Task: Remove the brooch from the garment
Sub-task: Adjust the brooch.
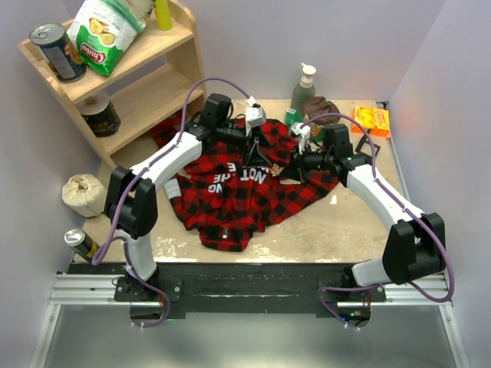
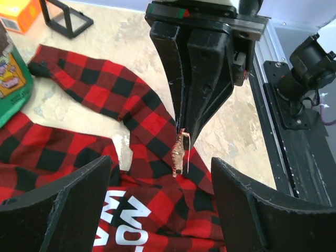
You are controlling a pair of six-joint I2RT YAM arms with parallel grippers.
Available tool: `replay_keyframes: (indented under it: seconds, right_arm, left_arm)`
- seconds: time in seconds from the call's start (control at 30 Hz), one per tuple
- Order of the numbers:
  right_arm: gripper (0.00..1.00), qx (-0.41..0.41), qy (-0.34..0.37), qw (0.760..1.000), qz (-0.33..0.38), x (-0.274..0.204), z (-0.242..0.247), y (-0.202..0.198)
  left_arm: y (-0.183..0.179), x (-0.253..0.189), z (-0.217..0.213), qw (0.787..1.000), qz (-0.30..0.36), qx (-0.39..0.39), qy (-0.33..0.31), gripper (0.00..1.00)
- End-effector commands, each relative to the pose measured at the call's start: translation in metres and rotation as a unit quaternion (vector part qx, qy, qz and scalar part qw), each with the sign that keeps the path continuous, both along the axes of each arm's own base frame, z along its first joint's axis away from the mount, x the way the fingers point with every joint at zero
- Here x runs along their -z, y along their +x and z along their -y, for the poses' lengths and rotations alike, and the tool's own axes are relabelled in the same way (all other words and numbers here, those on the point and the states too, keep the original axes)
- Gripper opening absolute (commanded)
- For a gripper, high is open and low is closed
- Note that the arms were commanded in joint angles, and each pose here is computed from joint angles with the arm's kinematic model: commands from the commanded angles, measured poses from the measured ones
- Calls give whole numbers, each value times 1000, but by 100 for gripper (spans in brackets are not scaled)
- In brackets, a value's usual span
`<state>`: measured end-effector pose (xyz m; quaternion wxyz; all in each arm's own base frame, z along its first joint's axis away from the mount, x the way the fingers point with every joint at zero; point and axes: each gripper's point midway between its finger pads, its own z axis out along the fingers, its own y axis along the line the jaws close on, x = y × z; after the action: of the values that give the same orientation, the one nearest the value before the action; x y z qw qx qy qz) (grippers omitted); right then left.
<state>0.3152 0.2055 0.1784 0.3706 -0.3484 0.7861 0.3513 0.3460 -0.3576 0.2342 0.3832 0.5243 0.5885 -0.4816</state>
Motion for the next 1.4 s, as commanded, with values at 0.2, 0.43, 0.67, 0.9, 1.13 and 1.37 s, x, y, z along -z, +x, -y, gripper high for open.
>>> replay_keyframes:
  seconds: [0.2,0.43,0.67,0.9,1.13,1.37]
  right_arm:
    - [0,-20,-9,999,26,-16,-6,2]
    - [0,-10,-20,999,24,-10,-5,7]
    - [0,-13,-24,999,23,-8,-7,6]
    - [0,-13,-24,999,25,-9,-7,6]
    - [0,-15,-24,999,24,-8,-7,4]
    - [0,-15,-23,999,27,-10,-7,5]
  left_arm:
    - [-20,27,9,997,-35,52,50,78]
    - [-23,29,16,996,-33,56,55,77]
    - [-22,33,25,996,-36,52,64,74]
    - [-17,38,27,995,-30,38,84,68]
    - [-13,42,25,995,-21,31,94,61]
    - [-13,44,25,994,-27,35,100,59]
